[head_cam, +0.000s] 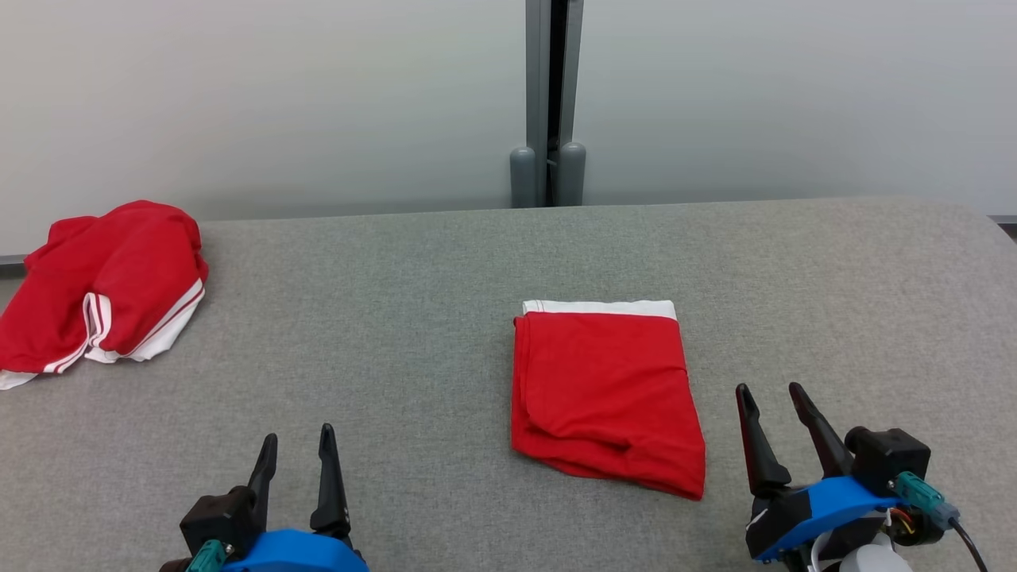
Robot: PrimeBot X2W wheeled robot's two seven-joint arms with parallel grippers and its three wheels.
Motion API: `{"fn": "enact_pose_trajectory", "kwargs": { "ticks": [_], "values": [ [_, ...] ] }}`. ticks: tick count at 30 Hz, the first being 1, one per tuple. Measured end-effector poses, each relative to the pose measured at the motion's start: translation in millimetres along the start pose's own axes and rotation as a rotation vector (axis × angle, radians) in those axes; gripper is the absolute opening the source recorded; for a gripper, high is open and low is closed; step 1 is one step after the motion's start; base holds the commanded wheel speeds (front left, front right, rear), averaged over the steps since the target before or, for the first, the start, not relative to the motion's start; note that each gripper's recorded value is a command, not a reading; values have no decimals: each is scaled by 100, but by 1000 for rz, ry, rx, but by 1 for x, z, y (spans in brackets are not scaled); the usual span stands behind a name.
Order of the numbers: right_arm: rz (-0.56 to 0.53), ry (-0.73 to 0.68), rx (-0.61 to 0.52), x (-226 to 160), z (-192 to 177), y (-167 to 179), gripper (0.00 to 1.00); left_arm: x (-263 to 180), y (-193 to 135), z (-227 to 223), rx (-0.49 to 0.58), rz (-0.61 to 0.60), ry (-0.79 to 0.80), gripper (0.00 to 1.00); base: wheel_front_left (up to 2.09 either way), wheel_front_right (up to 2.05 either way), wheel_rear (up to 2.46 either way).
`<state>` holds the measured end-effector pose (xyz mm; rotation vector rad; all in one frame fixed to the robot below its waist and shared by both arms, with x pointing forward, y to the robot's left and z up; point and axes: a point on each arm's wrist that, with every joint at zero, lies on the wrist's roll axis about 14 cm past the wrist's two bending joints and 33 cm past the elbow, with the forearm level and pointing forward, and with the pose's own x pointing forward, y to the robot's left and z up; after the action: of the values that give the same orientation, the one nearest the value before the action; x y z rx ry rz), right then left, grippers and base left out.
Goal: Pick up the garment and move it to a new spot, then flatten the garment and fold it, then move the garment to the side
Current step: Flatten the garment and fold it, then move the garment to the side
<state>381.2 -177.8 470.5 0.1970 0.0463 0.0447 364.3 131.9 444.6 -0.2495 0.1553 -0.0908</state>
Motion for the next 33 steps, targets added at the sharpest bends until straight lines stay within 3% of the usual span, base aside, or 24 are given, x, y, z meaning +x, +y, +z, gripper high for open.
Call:
{"fn": "enact_pose_trajectory", "kwargs": {
  "ticks": [9,10,16,25,33],
  "values": [
    [-3,28,-7,0,-9,-1,100,0,4,-2,-2,12,0,100,0,0,0],
    [4,79,-31,3,-20,0,100,1,4,-4,8,11,6,100,0,0,0],
    [43,115,-147,43,2,8,100,7,8,-5,39,12,11,100,0,0,0],
    [63,463,-194,68,-39,-2,100,4,29,-12,53,73,34,100,0,0,0],
    [138,713,-119,70,-91,18,100,2,51,-20,58,135,64,100,0,0,0]
  ]
}}
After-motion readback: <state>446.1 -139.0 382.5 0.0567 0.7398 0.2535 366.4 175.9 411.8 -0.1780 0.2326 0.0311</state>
